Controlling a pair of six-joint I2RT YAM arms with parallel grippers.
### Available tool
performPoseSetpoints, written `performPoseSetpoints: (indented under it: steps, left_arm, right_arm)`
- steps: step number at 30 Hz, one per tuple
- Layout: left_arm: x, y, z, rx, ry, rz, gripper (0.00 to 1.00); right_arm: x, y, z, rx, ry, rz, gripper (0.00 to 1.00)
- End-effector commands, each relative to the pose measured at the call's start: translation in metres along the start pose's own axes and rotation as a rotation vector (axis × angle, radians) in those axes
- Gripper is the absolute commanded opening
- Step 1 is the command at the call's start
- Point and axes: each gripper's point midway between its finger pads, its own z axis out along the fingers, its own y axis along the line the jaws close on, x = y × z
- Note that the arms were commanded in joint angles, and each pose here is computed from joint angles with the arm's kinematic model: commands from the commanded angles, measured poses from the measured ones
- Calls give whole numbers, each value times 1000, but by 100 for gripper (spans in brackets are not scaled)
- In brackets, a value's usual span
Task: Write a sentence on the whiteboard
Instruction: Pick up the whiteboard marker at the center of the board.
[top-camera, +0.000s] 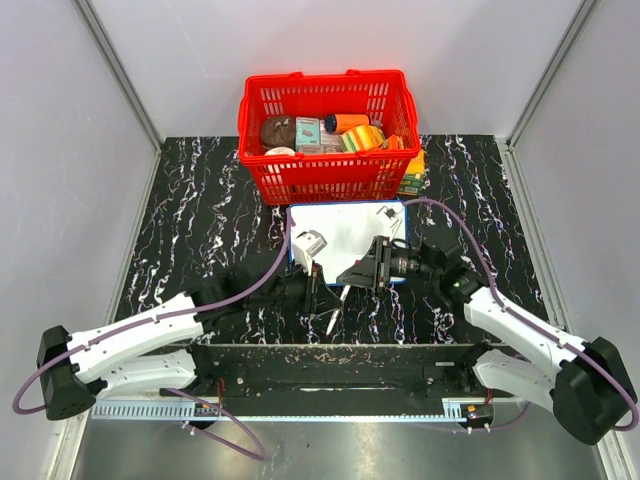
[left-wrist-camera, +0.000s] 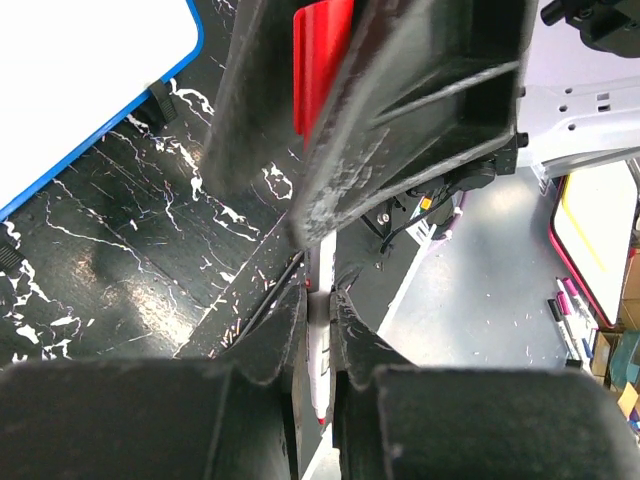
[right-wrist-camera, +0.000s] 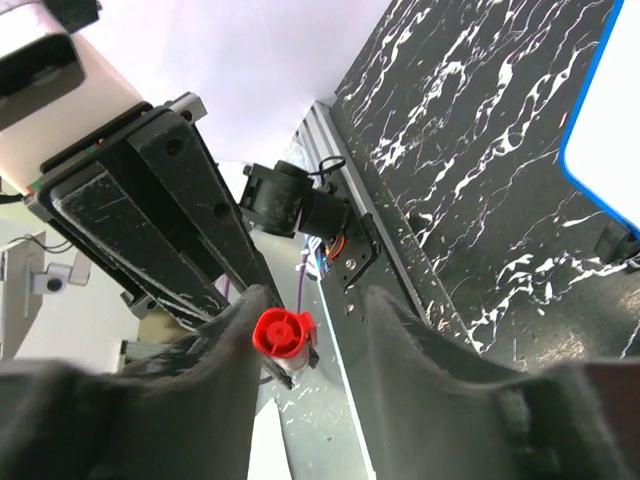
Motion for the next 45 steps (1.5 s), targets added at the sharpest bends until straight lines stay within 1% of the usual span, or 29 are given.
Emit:
performPoseSetpoints:
  steps: [1,2,4,5,6,7,8,9,10,13,16,18,20,21,23,24,25,26,27,28,29,30,33,37,39,40,42,43,45]
  left_arm:
    - [-29,-18,-4,41,-93,44,0]
    - [-27,-16,-4,36,-92,44,0]
    - [-29,-15,-7,29,-106,44,2]
    - [-27,-13,-7,23,-105,43,7]
    - [-26,-11,-9,12,-107,39,17]
    - [-27,-11,-12,13,-117,39,49]
    - [-23,-7,-12,5,-111,35,59]
    - [-21,-6,-13,-1,-113,30,65]
    - [-21,-5,-16,2,-119,29,67]
    - [-14,-1,-15,0,-115,18,68]
    - [-10,2,-10,-6,-97,14,66]
    - [-8,1,-4,-1,-80,16,58]
    - [-12,-3,-1,17,-80,23,46]
    - [-11,-3,2,17,-67,31,26]
    - [-12,-3,3,11,-63,37,3]
    - [-13,-1,4,-2,-67,39,0]
    - [-14,1,3,-11,-70,39,0]
    - [-12,3,3,-24,-64,39,0]
    - [-14,3,0,-28,-73,51,0]
    - [-14,3,-1,-27,-72,58,0]
    - [-13,4,-4,-35,-63,64,0]
    - [-13,4,-7,-36,-61,83,0]
    - [-12,1,-15,-28,-44,116,0]
    - [-7,-7,-22,20,-26,145,0]
    - [-7,-10,-24,40,-30,149,0]
    - [-7,-11,-25,43,-31,148,0]
    - [-8,-13,-24,54,-35,150,0]
    - [-8,-15,-24,62,-34,151,0]
    - [-10,-17,-23,74,-37,155,0]
  right_arm:
    - [-2,22,6,-94,16,-39,38]
    - [-1,22,7,-97,21,-37,16]
    - [-2,22,7,-97,18,-37,3]
    - [-2,23,7,-96,14,-40,0]
    - [-4,21,7,-83,-3,-40,0]
    - [-6,22,6,-76,-15,-42,0]
    - [-8,25,3,-76,-33,-51,0]
    - [-15,23,2,-49,-74,-51,0]
    - [-17,19,1,-20,-92,-37,0]
    - [-31,15,-6,37,-205,-12,0]
    - [-37,19,-13,31,-268,-4,0]
    - [-40,19,-15,35,-291,0,0]
    - [-40,17,-16,46,-300,5,0]
    - [-42,16,-17,55,-314,5,0]
    - [-43,18,-20,54,-332,7,0]
    - [-45,20,-21,51,-340,3,0]
    - [-44,20,-22,52,-339,-13,5]
    - [-45,22,-22,46,-335,-28,27]
    - [-40,25,-21,35,-304,-42,45]
    - [-38,25,-21,38,-286,-68,58]
    - [-36,31,-21,23,-262,-87,69]
    - [-35,31,-21,26,-247,-98,88]
    - [-27,28,-19,44,-176,-125,100]
    - [-21,39,-15,-21,-108,-134,100]
    - [-16,46,-14,-66,-72,-137,97]
    - [-13,45,-12,-76,-58,-130,94]
    - [-11,52,-12,-126,-37,-132,92]
    - [-8,51,-11,-135,-25,-124,87]
    - [-7,57,-11,-171,-19,-114,83]
